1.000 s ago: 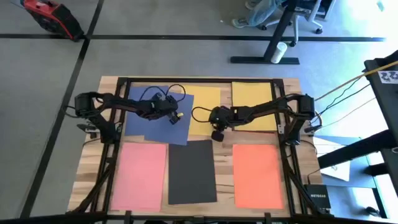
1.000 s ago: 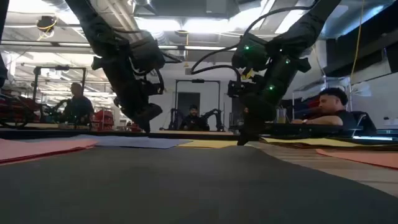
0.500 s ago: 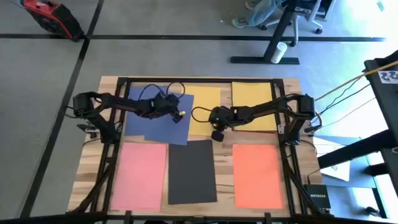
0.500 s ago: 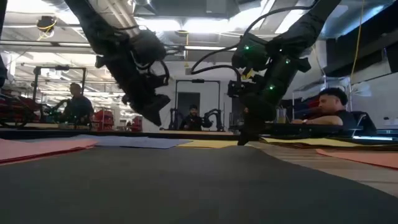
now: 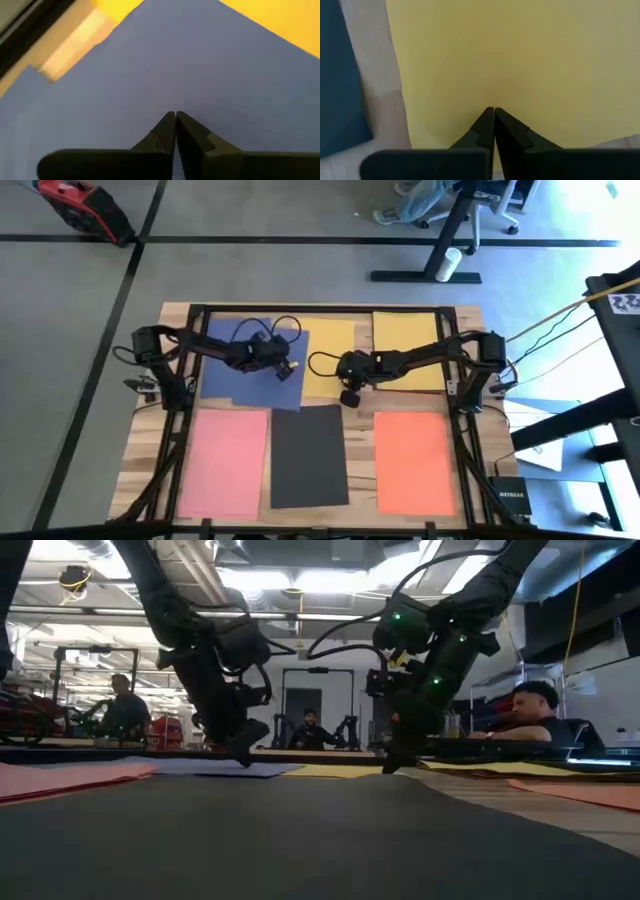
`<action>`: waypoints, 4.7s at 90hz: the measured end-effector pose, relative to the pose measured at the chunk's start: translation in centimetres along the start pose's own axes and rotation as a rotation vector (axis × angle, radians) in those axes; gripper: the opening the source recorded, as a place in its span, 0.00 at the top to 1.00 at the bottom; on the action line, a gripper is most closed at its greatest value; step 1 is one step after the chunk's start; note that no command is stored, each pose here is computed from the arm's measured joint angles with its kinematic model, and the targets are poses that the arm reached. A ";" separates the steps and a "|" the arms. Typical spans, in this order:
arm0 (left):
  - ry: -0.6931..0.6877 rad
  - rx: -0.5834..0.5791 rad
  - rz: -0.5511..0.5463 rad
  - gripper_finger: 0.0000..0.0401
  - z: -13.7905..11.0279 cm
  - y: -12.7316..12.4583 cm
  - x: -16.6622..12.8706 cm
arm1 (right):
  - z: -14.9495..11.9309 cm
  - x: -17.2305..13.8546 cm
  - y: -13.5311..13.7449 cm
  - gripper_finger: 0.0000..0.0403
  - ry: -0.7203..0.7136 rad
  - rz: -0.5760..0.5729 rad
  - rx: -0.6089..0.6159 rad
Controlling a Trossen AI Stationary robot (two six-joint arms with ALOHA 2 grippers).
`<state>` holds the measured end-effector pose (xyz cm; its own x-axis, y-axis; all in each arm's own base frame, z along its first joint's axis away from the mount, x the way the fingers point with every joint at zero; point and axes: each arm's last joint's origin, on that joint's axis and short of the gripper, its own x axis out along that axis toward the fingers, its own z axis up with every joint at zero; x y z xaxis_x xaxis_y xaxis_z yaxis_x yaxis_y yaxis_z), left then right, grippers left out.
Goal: Organize paper
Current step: Stack the blue paper on top of the other blue paper
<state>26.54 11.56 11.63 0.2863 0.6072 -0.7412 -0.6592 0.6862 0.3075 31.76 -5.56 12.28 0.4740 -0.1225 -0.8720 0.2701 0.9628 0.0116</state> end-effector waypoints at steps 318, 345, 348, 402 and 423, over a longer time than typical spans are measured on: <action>0.173 0.057 -0.367 1.00 -2.8 -5.5 -6.6 | -0.2 0.0 0.0 1.00 0.019 -0.002 -0.001; 0.230 0.087 -0.290 1.00 -3.3 -4.6 -7.0 | -0.2 0.0 0.0 1.00 0.021 -0.002 -0.002; 0.234 0.089 -0.286 1.00 -3.4 -4.6 -7.0 | -0.2 0.0 0.0 1.00 0.021 -0.002 -0.002; 0.072 -0.045 -0.260 1.00 -1.4 -4.2 -6.6 | -0.2 0.0 0.0 1.00 0.022 -0.002 -0.003; 0.009 -0.213 -0.126 1.00 0.3 -1.3 -3.1 | -0.2 0.0 0.0 1.00 0.022 -0.001 -0.009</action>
<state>26.73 8.88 13.71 0.3704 0.5180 -0.7711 -0.7508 0.6557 0.0798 31.57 -5.52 12.19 0.4553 -0.1188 -0.8824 0.2631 0.9648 0.0059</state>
